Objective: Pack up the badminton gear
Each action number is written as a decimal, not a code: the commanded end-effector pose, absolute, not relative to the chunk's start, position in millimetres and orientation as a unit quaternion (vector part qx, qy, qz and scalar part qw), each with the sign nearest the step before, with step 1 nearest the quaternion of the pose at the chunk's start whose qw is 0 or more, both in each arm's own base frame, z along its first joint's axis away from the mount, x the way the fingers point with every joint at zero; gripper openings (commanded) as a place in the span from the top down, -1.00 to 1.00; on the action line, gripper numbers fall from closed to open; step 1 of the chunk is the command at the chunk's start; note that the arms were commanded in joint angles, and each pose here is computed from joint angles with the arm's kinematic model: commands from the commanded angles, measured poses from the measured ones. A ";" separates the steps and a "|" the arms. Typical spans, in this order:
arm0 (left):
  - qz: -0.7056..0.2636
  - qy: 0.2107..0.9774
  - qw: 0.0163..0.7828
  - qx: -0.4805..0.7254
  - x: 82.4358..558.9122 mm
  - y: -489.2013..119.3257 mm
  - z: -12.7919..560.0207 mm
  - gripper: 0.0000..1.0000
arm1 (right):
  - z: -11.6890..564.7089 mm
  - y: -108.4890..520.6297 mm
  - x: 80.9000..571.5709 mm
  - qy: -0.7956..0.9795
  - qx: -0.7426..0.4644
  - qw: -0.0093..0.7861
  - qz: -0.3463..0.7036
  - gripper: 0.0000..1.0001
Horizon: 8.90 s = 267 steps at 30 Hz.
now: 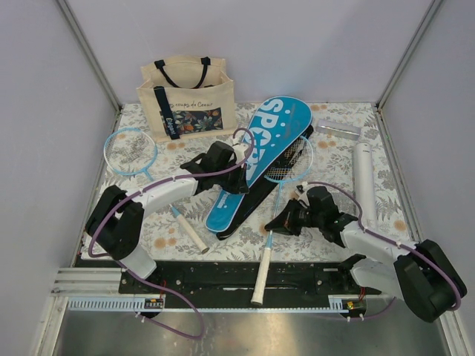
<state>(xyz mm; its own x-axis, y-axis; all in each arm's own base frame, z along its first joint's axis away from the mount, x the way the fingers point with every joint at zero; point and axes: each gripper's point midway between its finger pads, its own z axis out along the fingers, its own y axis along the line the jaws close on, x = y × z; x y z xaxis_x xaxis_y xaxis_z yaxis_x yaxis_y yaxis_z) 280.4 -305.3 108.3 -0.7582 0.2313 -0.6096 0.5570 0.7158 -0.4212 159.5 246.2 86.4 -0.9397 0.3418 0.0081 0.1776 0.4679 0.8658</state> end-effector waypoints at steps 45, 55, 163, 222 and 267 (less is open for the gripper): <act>-0.474 0.835 0.249 0.125 223.5 -313.9 159.1 1.00 | 88.3 300.0 369.5 0.791 0.188 0.245 0.527 1.00; -0.451 0.857 0.240 0.063 233.9 -309.7 130.1 1.00 | 81.6 300.8 381.7 0.806 0.187 0.253 0.502 0.71; -0.251 0.839 0.260 -0.407 229.6 -97.3 77.2 1.00 | 102.3 508.2 178.4 0.820 -0.157 0.089 0.544 -0.19; -0.282 0.822 0.487 0.079 248.0 -194.8 262.8 -0.67 | 248.6 222.5 253.7 0.728 0.114 0.464 0.491 1.00; -0.142 0.877 0.363 0.282 292.1 -363.7 84.1 1.00 | 142.4 126.3 159.4 0.814 0.278 0.362 0.359 1.00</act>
